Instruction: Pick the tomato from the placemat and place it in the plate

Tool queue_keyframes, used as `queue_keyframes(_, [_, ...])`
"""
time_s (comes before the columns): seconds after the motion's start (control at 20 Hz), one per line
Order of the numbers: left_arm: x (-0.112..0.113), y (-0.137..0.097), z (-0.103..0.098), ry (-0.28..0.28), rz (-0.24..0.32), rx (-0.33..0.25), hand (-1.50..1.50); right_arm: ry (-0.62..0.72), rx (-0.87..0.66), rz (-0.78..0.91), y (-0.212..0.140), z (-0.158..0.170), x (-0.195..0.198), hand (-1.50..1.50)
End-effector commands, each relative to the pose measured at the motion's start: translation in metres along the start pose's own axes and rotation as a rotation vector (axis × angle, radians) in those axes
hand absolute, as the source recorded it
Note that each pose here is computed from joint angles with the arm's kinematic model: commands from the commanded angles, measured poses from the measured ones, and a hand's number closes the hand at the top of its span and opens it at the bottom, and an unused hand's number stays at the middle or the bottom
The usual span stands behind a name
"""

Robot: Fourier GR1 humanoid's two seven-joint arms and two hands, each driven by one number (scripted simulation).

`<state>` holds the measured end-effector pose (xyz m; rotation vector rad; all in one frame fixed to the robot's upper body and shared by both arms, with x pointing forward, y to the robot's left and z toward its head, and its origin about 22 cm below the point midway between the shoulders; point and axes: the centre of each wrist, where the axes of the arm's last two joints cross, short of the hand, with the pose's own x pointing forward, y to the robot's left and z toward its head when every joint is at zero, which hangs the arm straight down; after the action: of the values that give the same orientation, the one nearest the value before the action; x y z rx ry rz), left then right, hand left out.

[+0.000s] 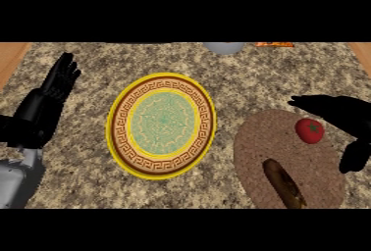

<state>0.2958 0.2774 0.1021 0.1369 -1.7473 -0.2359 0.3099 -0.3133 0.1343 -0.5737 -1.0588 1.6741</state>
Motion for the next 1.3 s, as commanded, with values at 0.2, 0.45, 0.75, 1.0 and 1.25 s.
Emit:
queue_keyframes(0.2, [0.008, -0.005, -0.013, 0.017, 0.015, -0.012, 0.00, 0.080, 0.049, 0.024, 0.020, -0.015, -0.018, -1.50])
queue_keyframes(0.45, [0.003, 0.007, -0.001, -0.015, 0.014, 0.004, 0.00, 0.063, 0.099, 0.023, 0.038, -0.050, -0.019, -1.50])
queue_keyframes(0.75, [-0.018, 0.000, -0.002, 0.005, -0.007, -0.002, 0.00, 0.075, 0.136, 0.029, 0.067, -0.062, -0.038, -1.50])
queue_keyframes(1.0, [-0.018, -0.008, 0.017, 0.011, 0.000, -0.007, 0.00, 0.123, 0.126, 0.059, 0.062, -0.074, -0.035, -1.50])
queue_keyframes(1.25, [-0.001, 0.010, 0.011, -0.001, 0.009, -0.003, 0.00, -0.005, -0.073, 0.052, 0.060, -0.070, -0.039, 1.50])
